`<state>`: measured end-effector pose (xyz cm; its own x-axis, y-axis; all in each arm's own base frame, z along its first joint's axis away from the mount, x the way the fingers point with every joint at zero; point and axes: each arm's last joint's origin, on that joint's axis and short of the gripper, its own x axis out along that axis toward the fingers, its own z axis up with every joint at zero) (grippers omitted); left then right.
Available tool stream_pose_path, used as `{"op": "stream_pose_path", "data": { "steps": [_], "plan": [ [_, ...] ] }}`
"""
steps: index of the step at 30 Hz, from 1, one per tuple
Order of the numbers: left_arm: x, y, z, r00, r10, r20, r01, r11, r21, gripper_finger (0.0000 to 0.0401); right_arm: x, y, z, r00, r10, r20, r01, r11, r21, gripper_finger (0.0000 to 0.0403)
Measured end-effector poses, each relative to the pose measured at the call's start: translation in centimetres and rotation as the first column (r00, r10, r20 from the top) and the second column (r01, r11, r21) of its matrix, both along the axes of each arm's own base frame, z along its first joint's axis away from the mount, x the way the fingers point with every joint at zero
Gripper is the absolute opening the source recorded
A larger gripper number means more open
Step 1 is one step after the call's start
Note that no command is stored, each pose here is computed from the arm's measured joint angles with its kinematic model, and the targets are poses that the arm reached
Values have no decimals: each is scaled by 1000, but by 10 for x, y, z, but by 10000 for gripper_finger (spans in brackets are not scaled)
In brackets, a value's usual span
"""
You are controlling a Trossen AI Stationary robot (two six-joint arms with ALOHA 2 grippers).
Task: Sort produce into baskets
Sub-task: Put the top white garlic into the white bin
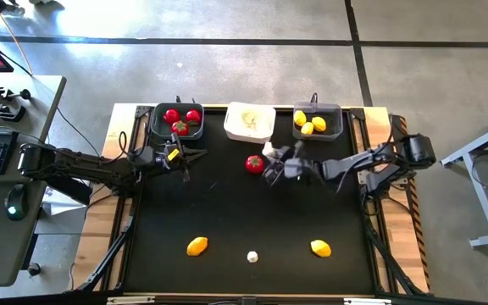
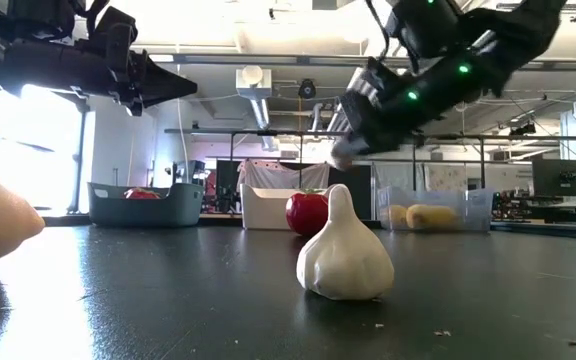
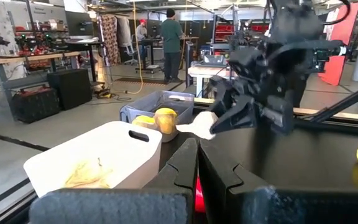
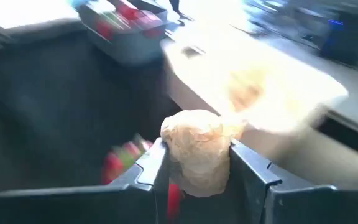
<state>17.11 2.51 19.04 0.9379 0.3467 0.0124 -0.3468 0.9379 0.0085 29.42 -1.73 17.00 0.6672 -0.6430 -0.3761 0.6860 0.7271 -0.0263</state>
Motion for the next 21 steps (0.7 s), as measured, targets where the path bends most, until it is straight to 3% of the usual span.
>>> {"op": "stream_pose_path", "data": {
  "steps": [5, 12, 15, 21],
  "plan": [
    [0, 0, 0, 1000, 0, 0, 0, 1000, 0, 0, 11, -37, 20, 979, 158, 126, -160, 987, 4, 110],
    [0, 0, 0, 1000, 7, -1, -7, 1000, 0, 0, 24, -86, 54, 995, 98, -13, -97, 995, 16, 110],
    [0, 0, 0, 1000, 19, -1, -19, 1000, 0, 0, 30, -103, 66, 993, 99, -57, -95, 992, 83, 110],
    [0, 1, -1, 1000, 27, -6, -27, 1000, -1, 0, 43, -128, 62, 985, 102, -136, -63, 961, 270, 110]
  ]
}}
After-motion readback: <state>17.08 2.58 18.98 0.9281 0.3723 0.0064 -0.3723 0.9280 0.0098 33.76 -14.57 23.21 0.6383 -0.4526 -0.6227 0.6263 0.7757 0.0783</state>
